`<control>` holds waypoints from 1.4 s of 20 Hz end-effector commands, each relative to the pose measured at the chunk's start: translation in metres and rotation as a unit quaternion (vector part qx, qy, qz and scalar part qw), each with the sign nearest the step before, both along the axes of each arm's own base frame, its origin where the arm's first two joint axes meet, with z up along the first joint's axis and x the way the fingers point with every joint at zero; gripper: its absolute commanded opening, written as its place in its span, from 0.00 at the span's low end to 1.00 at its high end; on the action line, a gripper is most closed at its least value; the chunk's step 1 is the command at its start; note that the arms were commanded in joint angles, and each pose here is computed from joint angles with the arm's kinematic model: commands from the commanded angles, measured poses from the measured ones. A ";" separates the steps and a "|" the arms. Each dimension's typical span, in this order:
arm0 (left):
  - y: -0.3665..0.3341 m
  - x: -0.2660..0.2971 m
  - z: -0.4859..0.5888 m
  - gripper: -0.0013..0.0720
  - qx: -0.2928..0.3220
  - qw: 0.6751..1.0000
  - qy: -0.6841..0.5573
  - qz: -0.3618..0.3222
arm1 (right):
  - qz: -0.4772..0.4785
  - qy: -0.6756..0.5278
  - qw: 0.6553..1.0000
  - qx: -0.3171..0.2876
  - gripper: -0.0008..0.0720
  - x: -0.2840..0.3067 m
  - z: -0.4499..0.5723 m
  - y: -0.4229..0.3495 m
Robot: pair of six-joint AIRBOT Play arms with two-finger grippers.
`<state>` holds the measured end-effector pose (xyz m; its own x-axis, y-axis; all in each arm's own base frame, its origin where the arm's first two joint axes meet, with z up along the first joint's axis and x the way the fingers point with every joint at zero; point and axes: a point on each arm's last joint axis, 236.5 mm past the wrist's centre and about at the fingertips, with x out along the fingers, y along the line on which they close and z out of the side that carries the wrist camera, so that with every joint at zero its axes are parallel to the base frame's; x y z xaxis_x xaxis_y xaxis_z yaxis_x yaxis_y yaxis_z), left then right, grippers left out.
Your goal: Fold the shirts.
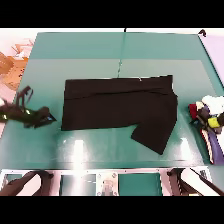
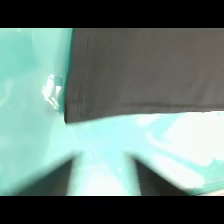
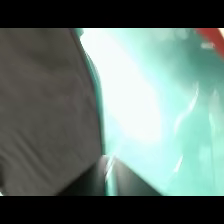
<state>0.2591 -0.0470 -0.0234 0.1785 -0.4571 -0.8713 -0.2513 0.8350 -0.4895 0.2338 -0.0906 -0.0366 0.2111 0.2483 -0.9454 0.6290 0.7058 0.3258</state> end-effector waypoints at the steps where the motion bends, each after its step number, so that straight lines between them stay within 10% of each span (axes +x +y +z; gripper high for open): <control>1: -0.025 -0.024 -0.031 0.72 -0.048 0.995 -0.022 0.079 | -0.031 -0.001 0.999 0.012 0.46 -0.033 -0.025 0.027; 20: -0.065 0.013 -0.094 0.71 -0.078 0.966 -0.056 0.238 | -0.094 -0.049 0.983 0.150 0.47 -0.014 -0.077 0.091; 23: -0.066 0.019 -0.089 0.36 -0.080 0.967 -0.065 0.231 | -0.094 -0.055 0.982 0.154 0.46 -0.012 -0.076 0.092; 25: -0.067 0.021 -0.086 0.35 -0.078 0.969 -0.073 0.221 | -0.094 -0.070 0.980 0.163 0.46 -0.006 -0.071 0.094; 28: -0.068 0.020 -0.087 0.06 -0.076 0.971 -0.075 0.213 | -0.091 -0.076 0.978 0.173 0.34 -0.002 -0.068 0.101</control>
